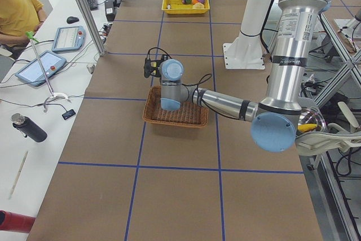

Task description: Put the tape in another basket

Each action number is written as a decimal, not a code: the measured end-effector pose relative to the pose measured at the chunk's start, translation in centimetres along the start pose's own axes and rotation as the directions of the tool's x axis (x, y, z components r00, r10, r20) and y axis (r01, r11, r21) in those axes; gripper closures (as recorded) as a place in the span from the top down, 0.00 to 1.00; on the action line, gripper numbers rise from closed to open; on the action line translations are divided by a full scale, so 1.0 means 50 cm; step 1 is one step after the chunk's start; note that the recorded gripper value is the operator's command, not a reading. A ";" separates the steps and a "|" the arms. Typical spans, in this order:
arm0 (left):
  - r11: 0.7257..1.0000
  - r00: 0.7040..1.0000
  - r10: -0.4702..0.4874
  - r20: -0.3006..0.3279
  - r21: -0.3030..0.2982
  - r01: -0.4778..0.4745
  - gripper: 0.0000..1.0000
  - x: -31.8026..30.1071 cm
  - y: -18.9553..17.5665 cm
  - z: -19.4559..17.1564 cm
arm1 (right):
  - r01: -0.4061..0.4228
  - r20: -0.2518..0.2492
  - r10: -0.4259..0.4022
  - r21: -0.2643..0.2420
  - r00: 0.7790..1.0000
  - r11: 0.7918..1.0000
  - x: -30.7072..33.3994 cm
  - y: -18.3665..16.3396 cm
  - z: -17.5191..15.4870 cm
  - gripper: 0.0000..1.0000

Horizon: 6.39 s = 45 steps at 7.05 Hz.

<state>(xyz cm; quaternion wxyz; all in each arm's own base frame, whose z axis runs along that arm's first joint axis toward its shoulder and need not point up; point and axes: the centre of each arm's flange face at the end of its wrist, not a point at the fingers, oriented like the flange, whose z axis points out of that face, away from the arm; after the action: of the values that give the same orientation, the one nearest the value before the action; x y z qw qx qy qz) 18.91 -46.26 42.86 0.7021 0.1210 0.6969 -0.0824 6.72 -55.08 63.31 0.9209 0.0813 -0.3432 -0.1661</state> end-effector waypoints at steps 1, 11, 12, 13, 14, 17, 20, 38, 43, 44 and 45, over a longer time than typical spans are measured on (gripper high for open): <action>1.000 1.000 -0.013 0.011 0.001 0.013 0.00 -0.046 0.016 -0.015 | 0.011 -0.009 -0.011 -0.010 1.000 1.000 0.025 0.036 0.003 1.00; 0.994 0.999 0.037 0.013 0.100 -0.038 0.98 -0.220 0.025 -0.017 | -0.033 0.002 0.033 -0.030 0.999 0.999 0.011 0.048 -0.035 1.00; 0.994 0.999 0.041 0.012 0.098 -0.042 0.98 -0.218 0.024 -0.016 | -0.033 0.002 0.033 -0.029 0.999 0.999 0.011 0.048 -0.035 1.00; 0.994 0.999 0.047 0.006 0.096 -0.048 0.98 -0.210 0.022 -0.013 | -0.033 0.002 0.033 -0.029 0.999 0.999 0.012 0.048 -0.035 1.00; 0.993 0.998 0.059 -0.004 0.100 -0.058 0.98 -0.197 0.014 -0.010 | -0.032 0.002 0.032 -0.029 0.999 0.999 0.012 0.048 -0.034 1.00; 0.972 0.983 0.178 0.036 0.151 -0.181 0.98 -0.164 -0.038 -0.038 | -0.032 0.002 0.032 -0.029 0.999 0.999 0.013 0.048 -0.033 1.00; 0.867 0.882 0.410 0.231 0.201 -0.456 0.98 -0.131 -0.139 -0.136 | -0.034 0.002 0.034 -0.031 0.999 0.999 0.014 0.050 -0.031 1.00; 0.916 0.706 0.320 0.632 -0.395 -0.061 0.98 -0.414 -0.230 -0.497 | -0.083 0.004 0.084 -0.094 0.996 0.992 0.049 0.119 0.029 1.00; 0.910 0.692 0.367 0.621 -0.393 -0.130 0.98 -0.408 -0.231 -0.497 | -0.088 0.010 0.090 -0.097 0.996 0.991 0.050 0.124 0.034 1.00; 0.909 0.689 0.372 0.622 -0.393 -0.137 0.98 -0.406 -0.231 -0.497 | -0.091 0.011 0.093 -0.100 0.996 0.991 0.052 0.127 0.037 1.00; 0.909 0.687 0.376 0.622 -0.393 -0.141 0.98 -0.405 -0.232 -0.498 | -0.092 0.012 0.094 -0.101 0.995 0.991 0.053 0.129 0.038 1.00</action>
<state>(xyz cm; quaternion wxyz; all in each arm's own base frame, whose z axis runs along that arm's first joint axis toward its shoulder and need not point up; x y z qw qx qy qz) -8.54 -51.34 62.44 0.9231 0.0668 0.3673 0.0919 8.93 -50.10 68.05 0.9277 0.0173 -0.3455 -0.1406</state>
